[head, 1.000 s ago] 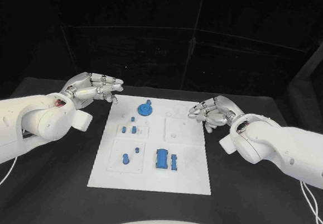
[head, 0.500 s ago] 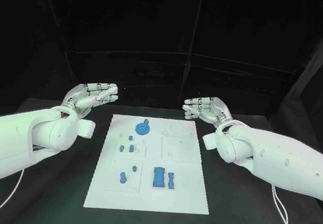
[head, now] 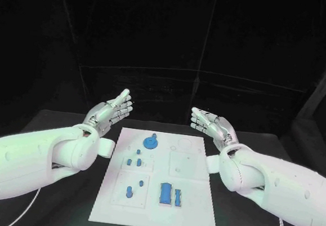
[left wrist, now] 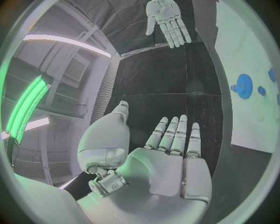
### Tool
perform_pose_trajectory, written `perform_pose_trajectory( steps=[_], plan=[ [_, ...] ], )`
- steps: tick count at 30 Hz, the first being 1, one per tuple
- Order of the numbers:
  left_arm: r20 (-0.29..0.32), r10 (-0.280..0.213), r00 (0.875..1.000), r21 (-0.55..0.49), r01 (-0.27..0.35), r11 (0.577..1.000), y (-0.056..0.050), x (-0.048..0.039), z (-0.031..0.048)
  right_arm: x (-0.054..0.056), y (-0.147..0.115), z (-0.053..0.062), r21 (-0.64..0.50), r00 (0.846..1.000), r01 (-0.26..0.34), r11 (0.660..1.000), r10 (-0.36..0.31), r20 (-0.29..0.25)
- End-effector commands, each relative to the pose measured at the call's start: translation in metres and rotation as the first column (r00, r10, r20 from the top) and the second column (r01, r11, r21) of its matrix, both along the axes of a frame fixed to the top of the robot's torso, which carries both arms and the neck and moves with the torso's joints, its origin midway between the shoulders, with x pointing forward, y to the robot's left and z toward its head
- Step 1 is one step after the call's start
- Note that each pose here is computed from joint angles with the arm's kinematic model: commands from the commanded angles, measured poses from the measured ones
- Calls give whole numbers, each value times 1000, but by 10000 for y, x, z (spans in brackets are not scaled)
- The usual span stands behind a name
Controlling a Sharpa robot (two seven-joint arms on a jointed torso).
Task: Assemble the parts on the task board
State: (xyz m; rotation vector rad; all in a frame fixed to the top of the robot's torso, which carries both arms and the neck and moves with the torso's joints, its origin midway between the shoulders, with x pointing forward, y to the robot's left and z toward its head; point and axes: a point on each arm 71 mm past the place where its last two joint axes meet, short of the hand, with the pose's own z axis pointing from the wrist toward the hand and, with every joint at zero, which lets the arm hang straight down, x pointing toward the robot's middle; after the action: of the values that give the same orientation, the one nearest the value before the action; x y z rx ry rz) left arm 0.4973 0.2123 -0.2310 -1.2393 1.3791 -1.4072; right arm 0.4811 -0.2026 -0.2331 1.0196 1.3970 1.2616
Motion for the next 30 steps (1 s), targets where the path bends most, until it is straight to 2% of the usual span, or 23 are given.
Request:
perform_pose_trajectory(
  steps=[1,5,11,30],
  plan=[
    [60,116,991,60,-119,991,-32,-96,37,-78,8,55,82,990,139,987,-140,2],
    [76,158,984,74,-164,984,-126,-236,50,-169,83,82,117,986,167,979,-166,-15],
    [88,189,978,84,-197,977,-192,-345,66,-194,102,89,126,985,174,977,-173,-20],
    [90,192,977,85,-200,976,-199,-356,68,-194,102,89,126,985,174,977,-173,-20]
  ],
)
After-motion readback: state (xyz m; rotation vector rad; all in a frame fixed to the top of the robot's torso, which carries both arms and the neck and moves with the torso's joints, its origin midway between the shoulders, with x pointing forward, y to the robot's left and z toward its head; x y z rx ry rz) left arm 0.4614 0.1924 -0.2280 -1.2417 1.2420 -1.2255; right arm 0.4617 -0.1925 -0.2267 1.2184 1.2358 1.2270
